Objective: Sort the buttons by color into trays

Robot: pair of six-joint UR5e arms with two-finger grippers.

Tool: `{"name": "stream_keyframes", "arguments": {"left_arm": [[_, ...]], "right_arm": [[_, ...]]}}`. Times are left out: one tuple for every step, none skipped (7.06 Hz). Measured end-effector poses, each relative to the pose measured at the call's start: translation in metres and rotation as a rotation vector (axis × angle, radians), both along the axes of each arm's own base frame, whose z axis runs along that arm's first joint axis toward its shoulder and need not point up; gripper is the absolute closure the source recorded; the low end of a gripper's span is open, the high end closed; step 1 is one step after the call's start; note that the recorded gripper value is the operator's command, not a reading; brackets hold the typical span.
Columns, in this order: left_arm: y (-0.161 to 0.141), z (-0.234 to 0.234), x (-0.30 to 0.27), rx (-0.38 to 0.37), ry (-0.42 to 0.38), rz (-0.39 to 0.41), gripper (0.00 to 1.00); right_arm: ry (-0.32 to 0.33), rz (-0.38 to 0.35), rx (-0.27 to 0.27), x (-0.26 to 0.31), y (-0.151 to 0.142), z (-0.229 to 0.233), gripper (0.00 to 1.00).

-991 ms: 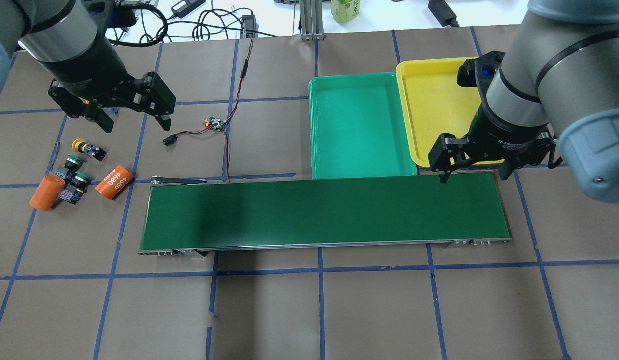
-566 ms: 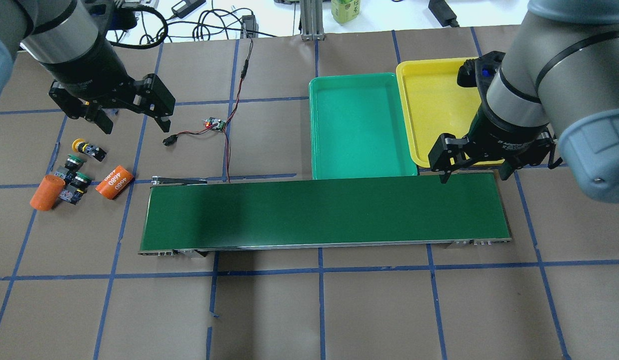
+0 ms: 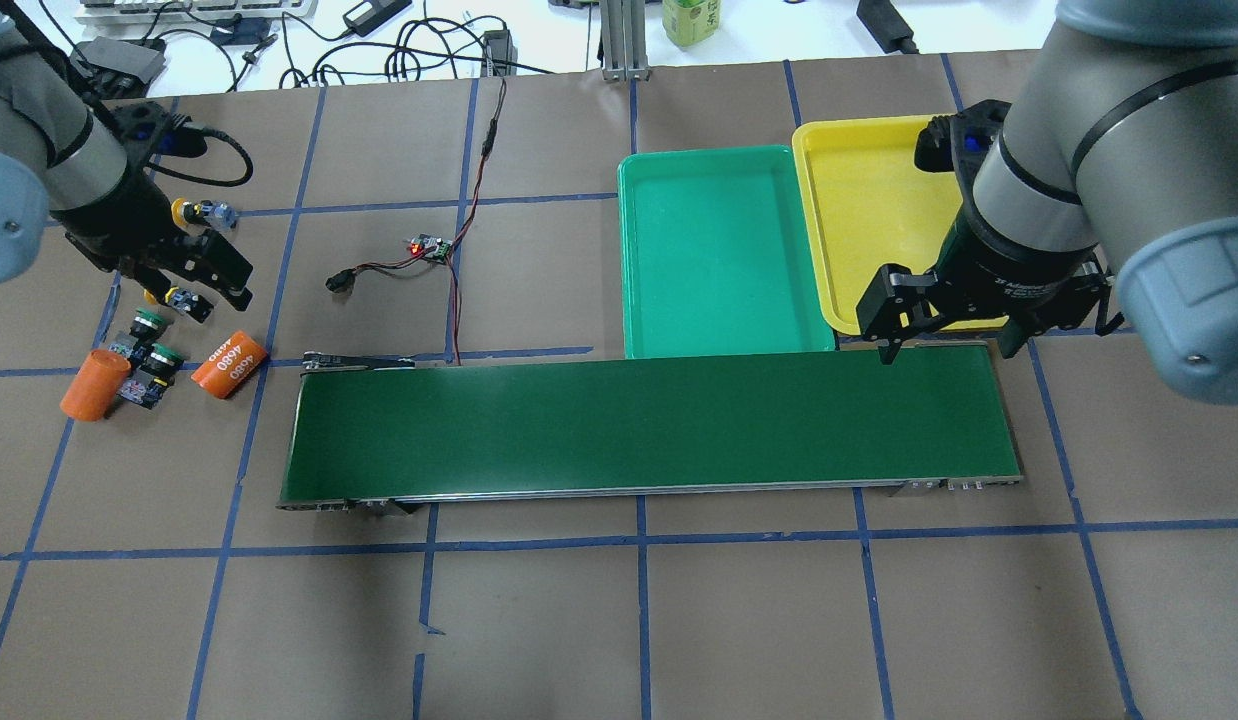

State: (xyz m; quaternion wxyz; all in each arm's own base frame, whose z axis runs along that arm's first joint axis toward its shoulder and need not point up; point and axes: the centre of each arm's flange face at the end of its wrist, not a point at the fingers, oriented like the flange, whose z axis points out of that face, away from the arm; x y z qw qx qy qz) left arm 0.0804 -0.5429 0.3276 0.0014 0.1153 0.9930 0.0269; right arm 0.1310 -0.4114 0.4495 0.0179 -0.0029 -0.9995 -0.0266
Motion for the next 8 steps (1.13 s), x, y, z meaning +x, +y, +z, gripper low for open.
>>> {"name": "stream_keyframes", "arguments": {"left_arm": [[0.000, -0.035, 0.028, -0.004, 0.004, -0.022, 0.00], [-0.001, -0.067, 0.047, -0.008, 0.008, -0.059, 0.00], [-0.002, -0.093, 0.056, -0.008, 0.012, -0.098, 0.00], [-0.002, -0.112, 0.060, -0.009, 0.015, -0.121, 0.03], [-0.002, -0.125, 0.061, -0.012, 0.017, -0.147, 0.08], [-0.004, -0.136, 0.060, -0.020, 0.029, -0.174, 0.34], [-0.005, -0.143, 0.059, -0.028, 0.045, -0.201, 0.78], [-0.006, -0.146, 0.059, -0.032, 0.053, -0.246, 1.00]], "right_arm": [[0.001, 0.000, -0.002, 0.000, 0.000, 0.000, 0.00], [0.001, 0.001, -0.003, 0.000, 0.000, 0.001, 0.00], [0.001, 0.001, -0.004, 0.000, 0.000, 0.001, 0.00], [0.000, 0.001, -0.007, 0.000, 0.000, 0.002, 0.00], [0.000, 0.001, -0.009, 0.000, 0.000, 0.002, 0.00], [-0.001, 0.001, -0.010, 0.000, 0.000, 0.002, 0.00], [-0.001, 0.001, -0.010, 0.000, 0.000, 0.002, 0.00], [-0.002, 0.001, -0.008, 0.000, 0.000, 0.002, 0.00]]}}
